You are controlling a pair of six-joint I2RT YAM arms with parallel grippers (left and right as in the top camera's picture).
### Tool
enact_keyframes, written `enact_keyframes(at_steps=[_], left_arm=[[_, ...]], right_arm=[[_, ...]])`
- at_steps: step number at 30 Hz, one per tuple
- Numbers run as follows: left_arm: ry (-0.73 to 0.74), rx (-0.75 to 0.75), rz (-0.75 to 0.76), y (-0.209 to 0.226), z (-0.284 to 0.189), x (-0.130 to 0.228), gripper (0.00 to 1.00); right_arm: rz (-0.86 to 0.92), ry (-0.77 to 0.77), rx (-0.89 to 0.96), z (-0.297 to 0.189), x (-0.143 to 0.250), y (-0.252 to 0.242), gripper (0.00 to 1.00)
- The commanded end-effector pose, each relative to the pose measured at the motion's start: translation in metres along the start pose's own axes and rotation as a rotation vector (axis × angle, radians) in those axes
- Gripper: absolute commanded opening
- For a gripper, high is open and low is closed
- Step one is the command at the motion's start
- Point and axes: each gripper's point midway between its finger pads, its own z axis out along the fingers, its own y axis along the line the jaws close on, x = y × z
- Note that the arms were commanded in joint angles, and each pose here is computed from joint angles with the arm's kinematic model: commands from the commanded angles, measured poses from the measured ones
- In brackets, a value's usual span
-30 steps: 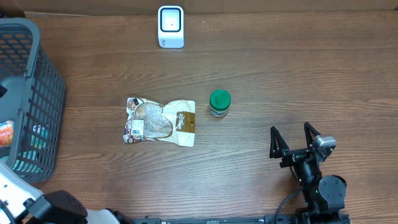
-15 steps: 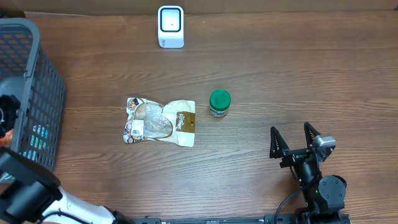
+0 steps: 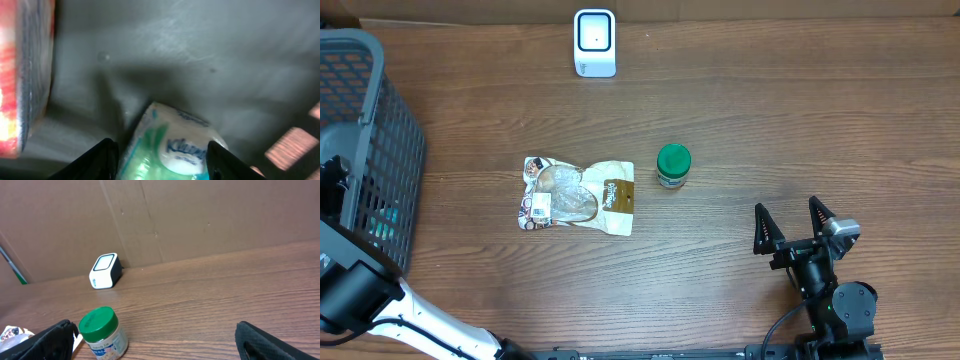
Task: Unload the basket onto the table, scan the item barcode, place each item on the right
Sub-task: 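Reach the left gripper into the basket and grasp a green tissue pack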
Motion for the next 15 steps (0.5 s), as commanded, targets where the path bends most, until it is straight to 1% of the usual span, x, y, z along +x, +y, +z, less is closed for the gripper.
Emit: enact_keyframes(at_steps=[1, 4, 7, 11, 13, 14, 15], left_arm=[[0.043, -0.071, -0.012, 0.013, 0.008, 0.009, 0.59], [0.042, -0.095, -0.039, 0.017, 0.008, 0.009, 0.57], [0.043, -0.094, -0.040, 0.017, 0.010, 0.010, 0.50], [0.065, -0.090, -0.048, 0.017, 0.022, 0.018, 0.45], [0.070, -0.089, -0.048, 0.017, 0.028, 0.022, 0.37], [0.071, -0.089, -0.049, 0.017, 0.028, 0.022, 0.28], [0.068, -0.089, -0.049, 0.017, 0.028, 0.021, 0.16]], right_arm=[[-0.006, -0.003, 0.001, 0.000, 0.002, 0.000, 1.00], [-0.006, -0.003, 0.001, 0.000, 0.002, 0.000, 1.00], [-0.006, -0.003, 0.001, 0.000, 0.002, 0.000, 1.00], [-0.006, -0.003, 0.001, 0.000, 0.002, 0.000, 1.00], [-0.006, -0.003, 0.001, 0.000, 0.002, 0.000, 1.00], [-0.006, -0.003, 0.001, 0.000, 0.002, 0.000, 1.00], [-0.006, -0.003, 0.001, 0.000, 0.002, 0.000, 1.00]])
